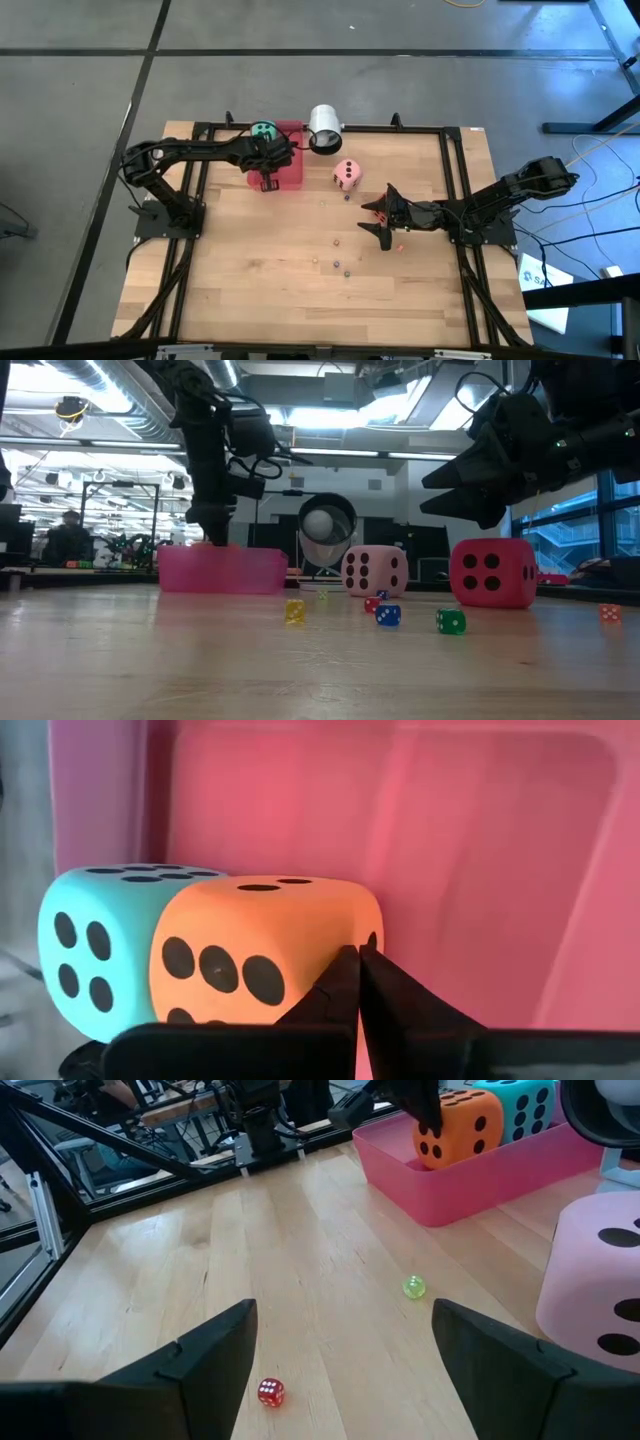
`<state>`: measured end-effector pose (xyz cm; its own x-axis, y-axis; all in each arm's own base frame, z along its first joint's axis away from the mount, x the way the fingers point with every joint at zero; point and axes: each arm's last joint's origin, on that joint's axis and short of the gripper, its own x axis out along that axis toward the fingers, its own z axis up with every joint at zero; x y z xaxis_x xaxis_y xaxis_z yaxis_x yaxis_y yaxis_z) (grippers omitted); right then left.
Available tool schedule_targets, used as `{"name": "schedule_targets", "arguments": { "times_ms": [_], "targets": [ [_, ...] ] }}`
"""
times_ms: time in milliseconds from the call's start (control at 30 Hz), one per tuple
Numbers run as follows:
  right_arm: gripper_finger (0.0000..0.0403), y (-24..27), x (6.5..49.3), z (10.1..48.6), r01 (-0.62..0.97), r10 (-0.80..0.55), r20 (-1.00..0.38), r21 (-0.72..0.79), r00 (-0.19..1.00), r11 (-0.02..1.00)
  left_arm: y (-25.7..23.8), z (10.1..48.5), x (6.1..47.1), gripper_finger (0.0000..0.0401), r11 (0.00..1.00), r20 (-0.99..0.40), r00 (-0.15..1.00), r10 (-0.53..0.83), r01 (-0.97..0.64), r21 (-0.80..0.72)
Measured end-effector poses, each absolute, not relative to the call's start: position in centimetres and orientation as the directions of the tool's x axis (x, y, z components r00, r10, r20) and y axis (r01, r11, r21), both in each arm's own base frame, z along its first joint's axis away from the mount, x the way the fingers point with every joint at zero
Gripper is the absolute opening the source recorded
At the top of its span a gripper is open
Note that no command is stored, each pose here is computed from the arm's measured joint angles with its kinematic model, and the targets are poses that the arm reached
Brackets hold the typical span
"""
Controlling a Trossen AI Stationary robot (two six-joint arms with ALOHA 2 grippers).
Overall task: Pick & Place Dice
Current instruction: Put the big orange dice into the red bin, then put the small yellow dice into the red bin
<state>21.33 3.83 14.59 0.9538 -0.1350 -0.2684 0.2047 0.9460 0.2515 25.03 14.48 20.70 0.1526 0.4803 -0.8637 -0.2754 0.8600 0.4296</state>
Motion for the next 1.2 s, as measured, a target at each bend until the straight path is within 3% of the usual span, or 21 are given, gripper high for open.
{"name": "schedule_targets", "arguments": {
  "times_ms": [567,933,1200],
  "targets": [
    [0.0300,3.8,21.3,14.6,0.205,-0.135,-0.269,0.251,0.954,0.946,14.5,20.7,24.8,0.0004,0.836,-0.849,0.110,0.516,-0.281,0.472],
    [0.0300,3.8,21.3,14.6,0.205,-0.135,-0.269,0.251,0.954,0.946,13.7,21.0,25.2,0.0004,0.859,-0.863,0.159,0.480,-0.284,0.426],
    [0.0300,3.8,21.3,14.6,0.204,-0.135,-0.268,0.248,0.954,0.947,11.7,23.7,24.8,0.0004,0.847,-0.820,0.268,0.506,-0.334,0.414]
  ]
}}
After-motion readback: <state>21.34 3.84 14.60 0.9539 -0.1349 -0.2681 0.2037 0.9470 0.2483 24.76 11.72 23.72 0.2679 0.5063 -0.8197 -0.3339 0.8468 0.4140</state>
